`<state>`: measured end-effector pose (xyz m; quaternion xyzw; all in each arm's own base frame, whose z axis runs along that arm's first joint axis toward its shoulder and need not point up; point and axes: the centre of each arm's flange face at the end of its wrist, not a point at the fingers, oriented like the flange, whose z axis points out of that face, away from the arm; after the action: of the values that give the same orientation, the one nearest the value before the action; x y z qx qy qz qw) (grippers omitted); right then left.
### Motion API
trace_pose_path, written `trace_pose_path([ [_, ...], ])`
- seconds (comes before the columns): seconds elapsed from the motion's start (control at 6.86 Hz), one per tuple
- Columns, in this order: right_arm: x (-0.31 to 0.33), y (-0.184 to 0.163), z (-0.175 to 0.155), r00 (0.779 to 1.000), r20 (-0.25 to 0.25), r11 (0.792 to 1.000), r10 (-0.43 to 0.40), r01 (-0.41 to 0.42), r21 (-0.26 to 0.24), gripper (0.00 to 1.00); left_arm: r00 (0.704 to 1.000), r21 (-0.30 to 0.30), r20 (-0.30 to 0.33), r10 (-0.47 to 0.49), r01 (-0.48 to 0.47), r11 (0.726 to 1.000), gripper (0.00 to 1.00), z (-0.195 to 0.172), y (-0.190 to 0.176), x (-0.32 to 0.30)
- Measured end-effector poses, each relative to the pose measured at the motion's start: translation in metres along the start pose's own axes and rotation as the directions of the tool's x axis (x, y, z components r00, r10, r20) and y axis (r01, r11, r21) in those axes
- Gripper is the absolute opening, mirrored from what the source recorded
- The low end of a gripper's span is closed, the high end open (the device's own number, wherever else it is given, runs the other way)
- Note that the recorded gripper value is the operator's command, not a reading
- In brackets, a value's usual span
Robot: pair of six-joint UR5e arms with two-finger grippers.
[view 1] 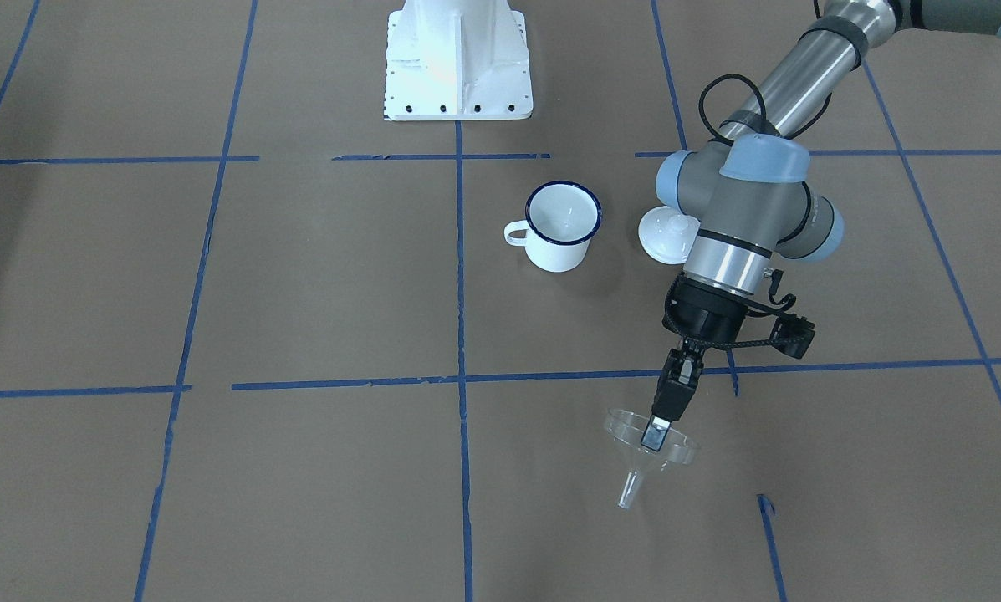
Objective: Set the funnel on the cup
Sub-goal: 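Grasp the glass funnel rim with the left gripper and lift it, then carry the glass funnel with the left gripper over the mug opening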
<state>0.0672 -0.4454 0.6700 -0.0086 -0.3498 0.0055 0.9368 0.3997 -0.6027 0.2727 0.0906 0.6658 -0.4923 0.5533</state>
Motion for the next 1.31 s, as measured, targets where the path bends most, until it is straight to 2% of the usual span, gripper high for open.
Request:
trace_pose_path([
  [0.29, 0.0, 0.0, 0.0, 1.0, 0.0, 1.0, 0.0, 0.0, 0.0, 1.0, 0.996, -0.085, 0.076, 0.048, -0.041, 0.995, 0.0, -0.057, 0.05, 0.06],
  [0.44, 0.0, 0.0, 0.0, 1.0, 0.0, 1.0, 0.0, 0.0, 0.0, 1.0, 0.988, -0.107, 0.135, 0.069, -0.055, 0.993, 0.0, -0.093, 0.072, 0.086],
  [0.58, 0.0, 0.0, 0.0, 1.0, 0.0, 1.0, 0.0, 0.0, 0.0, 1.0, 0.967, -0.156, 0.22, 0.125, -0.092, 0.983, 0.0, -0.129, 0.093, 0.1],
  [0.73, 0.0, 0.0, 0.0, 1.0, 0.0, 1.0, 0.0, 0.0, 0.0, 1.0, 0.923, -0.226, 0.32, 0.213, -0.144, 0.963, 0.0, -0.159, 0.114, 0.101],
  [0.87, 0.0, 0.0, 0.0, 1.0, 0.0, 1.0, 0.0, 0.0, 0.0, 1.0, 0.864, -0.288, 0.412, 0.29, -0.178, 0.941, 0.0, -0.179, 0.134, 0.093],
  [1.17, 0.0, 0.0, 0.0, 1.0, 0.0, 1.0, 0.0, 0.0, 0.0, 1.0, 0.69, -0.397, 0.58, 0.434, -0.226, 0.89, 0.0, -0.193, 0.174, 0.074],
  [1.31, 0.0, 0.0, 0.0, 1.0, 0.0, 1.0, 0.0, 0.0, 0.0, 1.0, 0.615, -0.427, 0.631, 0.472, -0.232, 0.874, 0.0, -0.191, 0.186, 0.066],
])
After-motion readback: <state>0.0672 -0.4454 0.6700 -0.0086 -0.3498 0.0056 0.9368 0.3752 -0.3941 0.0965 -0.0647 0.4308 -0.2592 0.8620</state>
